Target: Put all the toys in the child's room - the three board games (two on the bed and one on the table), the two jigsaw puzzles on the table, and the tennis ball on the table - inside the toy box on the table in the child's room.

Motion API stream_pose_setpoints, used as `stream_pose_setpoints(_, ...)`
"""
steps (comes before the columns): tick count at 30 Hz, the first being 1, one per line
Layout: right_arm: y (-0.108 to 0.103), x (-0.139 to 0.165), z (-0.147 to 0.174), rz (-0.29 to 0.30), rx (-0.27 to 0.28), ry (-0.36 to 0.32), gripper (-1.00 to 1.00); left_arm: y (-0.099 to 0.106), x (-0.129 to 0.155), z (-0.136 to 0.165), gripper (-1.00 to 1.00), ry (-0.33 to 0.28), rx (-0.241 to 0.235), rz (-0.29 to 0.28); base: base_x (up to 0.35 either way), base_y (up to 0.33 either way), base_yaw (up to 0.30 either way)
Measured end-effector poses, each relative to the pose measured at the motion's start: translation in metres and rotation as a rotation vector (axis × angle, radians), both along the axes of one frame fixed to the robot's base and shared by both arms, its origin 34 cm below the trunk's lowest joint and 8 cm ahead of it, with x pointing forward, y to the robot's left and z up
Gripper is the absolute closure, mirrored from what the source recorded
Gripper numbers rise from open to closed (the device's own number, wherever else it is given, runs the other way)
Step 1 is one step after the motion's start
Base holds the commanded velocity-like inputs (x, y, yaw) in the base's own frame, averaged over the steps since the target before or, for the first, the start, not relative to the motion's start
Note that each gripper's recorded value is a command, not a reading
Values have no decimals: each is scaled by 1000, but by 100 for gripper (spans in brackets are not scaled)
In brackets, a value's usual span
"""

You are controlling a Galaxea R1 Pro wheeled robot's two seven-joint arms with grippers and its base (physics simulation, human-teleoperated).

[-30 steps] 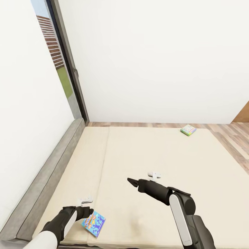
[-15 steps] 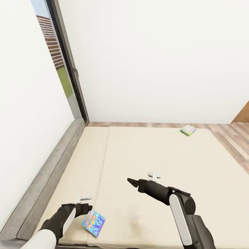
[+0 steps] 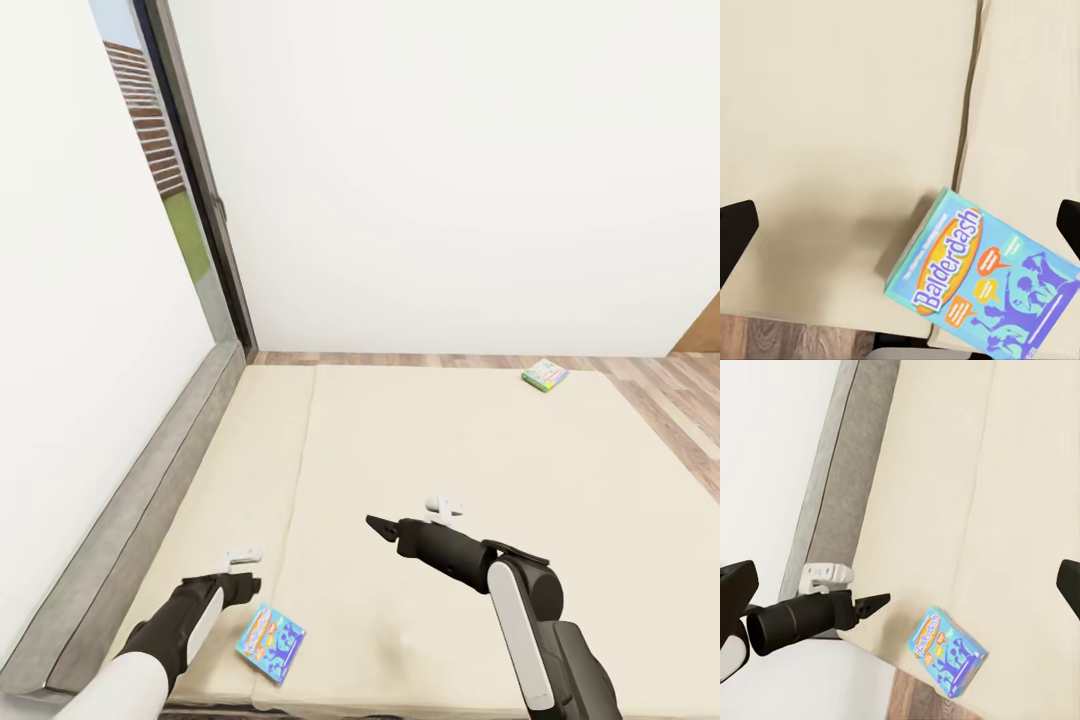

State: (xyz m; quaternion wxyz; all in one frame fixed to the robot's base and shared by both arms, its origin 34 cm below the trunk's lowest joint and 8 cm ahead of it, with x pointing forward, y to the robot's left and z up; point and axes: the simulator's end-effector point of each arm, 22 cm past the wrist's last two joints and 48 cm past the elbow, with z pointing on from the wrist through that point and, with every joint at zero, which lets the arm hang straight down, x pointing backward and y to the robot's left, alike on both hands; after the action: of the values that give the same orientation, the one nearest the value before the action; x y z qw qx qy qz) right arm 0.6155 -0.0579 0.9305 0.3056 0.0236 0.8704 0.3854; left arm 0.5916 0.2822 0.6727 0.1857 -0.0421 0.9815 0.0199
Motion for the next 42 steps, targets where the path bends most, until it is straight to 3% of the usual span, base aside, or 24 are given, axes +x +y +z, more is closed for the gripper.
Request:
stream_pose_setpoints(22, 0, -3, -14, 3, 19, 45, -100, 2, -5, -14, -100, 6, 14, 2, 0, 0, 0)
stream_pose_setpoints(42, -1, -7, -32, 6, 18, 90, -100, -16, -16, -30, -100, 40, 4, -32, 0, 0, 0)
